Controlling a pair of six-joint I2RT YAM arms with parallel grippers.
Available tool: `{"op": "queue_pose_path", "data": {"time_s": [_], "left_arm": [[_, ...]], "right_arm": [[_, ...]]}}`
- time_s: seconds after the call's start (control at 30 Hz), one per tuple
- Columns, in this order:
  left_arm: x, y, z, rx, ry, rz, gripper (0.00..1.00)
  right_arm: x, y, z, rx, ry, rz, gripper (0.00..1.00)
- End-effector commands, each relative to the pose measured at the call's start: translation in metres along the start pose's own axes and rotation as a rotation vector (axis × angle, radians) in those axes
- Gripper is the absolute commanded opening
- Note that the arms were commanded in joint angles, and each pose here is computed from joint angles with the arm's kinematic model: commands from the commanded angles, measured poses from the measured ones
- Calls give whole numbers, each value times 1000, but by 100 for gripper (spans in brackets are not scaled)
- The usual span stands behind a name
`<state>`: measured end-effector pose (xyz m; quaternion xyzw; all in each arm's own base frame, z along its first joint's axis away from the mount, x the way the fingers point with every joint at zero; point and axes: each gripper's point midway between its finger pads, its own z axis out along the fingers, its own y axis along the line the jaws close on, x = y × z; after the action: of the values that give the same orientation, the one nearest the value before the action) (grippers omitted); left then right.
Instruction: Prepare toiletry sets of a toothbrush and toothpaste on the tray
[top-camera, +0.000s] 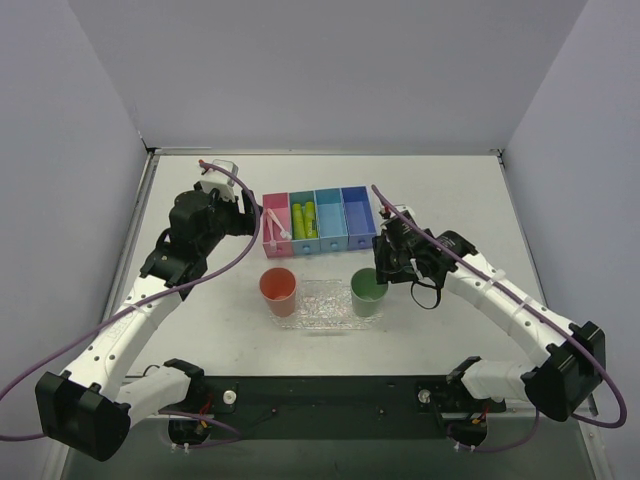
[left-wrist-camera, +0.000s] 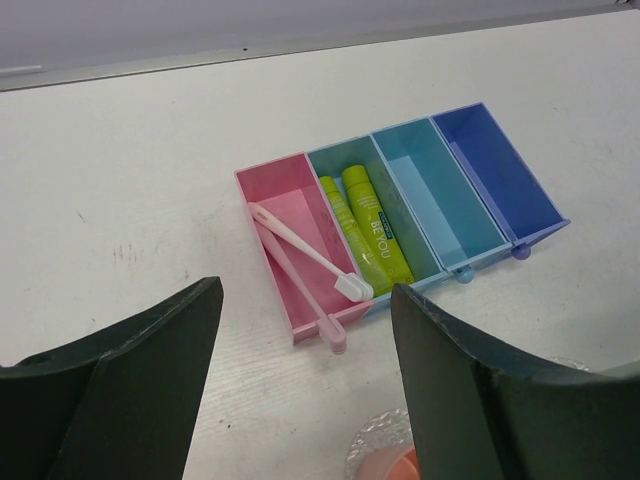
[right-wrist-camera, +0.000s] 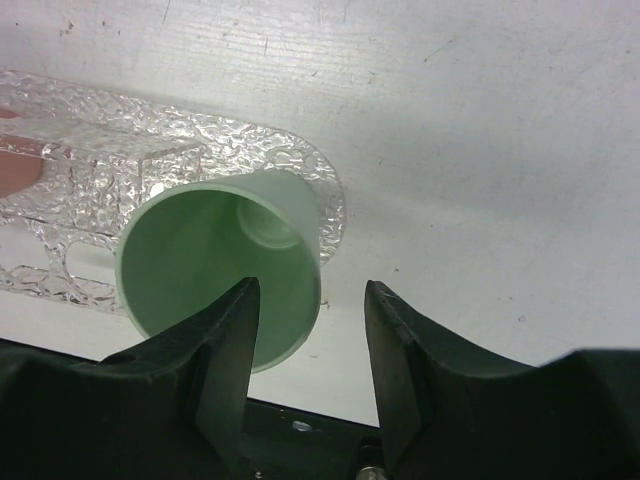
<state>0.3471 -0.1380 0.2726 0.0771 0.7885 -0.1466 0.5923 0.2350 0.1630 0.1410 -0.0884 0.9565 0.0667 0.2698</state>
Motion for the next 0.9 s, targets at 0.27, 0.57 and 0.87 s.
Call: {"op": "queue_pose_path", "data": {"time_s": [0.27, 0.57, 0.87], "left_arm": [[-2, -12, 10, -31, 4, 76, 78], [28, -52, 57, -65, 164, 8, 72], [64, -58, 114, -192, 340, -19, 58]], "right_arm": [[-42, -2, -21, -94, -131, 70, 40], [-75, -25, -31, -90, -208, 106, 36], [-96, -43, -32, -129, -230, 149, 35]]}}
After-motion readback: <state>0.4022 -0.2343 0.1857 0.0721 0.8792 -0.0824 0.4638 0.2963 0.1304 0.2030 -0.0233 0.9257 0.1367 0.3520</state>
